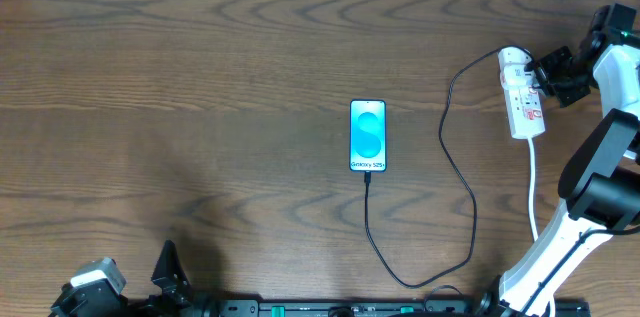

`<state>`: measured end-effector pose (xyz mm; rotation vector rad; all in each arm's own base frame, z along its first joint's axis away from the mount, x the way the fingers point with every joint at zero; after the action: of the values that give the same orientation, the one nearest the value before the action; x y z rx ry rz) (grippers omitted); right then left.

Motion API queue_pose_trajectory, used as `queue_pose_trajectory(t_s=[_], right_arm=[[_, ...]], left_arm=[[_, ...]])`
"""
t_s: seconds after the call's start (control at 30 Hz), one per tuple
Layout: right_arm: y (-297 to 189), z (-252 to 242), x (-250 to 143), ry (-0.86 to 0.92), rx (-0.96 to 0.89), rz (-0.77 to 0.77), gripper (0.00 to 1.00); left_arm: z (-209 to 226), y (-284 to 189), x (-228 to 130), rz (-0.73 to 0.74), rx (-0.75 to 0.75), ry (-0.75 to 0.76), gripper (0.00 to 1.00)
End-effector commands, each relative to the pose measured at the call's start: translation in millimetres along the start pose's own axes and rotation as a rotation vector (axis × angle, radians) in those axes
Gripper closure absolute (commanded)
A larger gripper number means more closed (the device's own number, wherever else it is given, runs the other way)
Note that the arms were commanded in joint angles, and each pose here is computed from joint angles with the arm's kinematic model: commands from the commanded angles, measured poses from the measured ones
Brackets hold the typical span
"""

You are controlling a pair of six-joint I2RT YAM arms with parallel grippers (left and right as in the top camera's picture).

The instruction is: Plug charger to phone and switch on socket

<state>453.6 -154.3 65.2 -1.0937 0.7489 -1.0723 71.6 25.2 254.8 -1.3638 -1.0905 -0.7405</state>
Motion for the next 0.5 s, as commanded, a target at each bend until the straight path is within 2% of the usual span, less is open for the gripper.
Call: queue_pose_trajectory(t_s=[0.0, 0.3, 0.47], right_arm=[[13, 7, -6, 0.016, 0.012, 0.021, 0.99], [45, -2, -14, 0.011, -0.02, 0.084, 0.99], [43, -7, -18, 0.006, -0.041, 0.103, 0.99]], left_arm=[[3, -2, 2, -0.011, 0.016, -0.01, 0.07], [3, -2, 2, -0.011, 0.016, -0.01, 0.07], [3, -2, 2, -0.011, 0.016, -0.01, 0.07]])
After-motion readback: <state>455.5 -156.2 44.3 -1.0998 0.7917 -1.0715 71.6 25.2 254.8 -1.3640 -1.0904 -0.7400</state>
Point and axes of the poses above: each gripper's point midway between its finger pads, its own y axis out along the fingers, its own z axis along the line the jaws close on, x = y × z, the point moved 2 cm from there along -y, back along the fingers, and after that the axes turned 8 degrees about y, right-handed, at the moved point
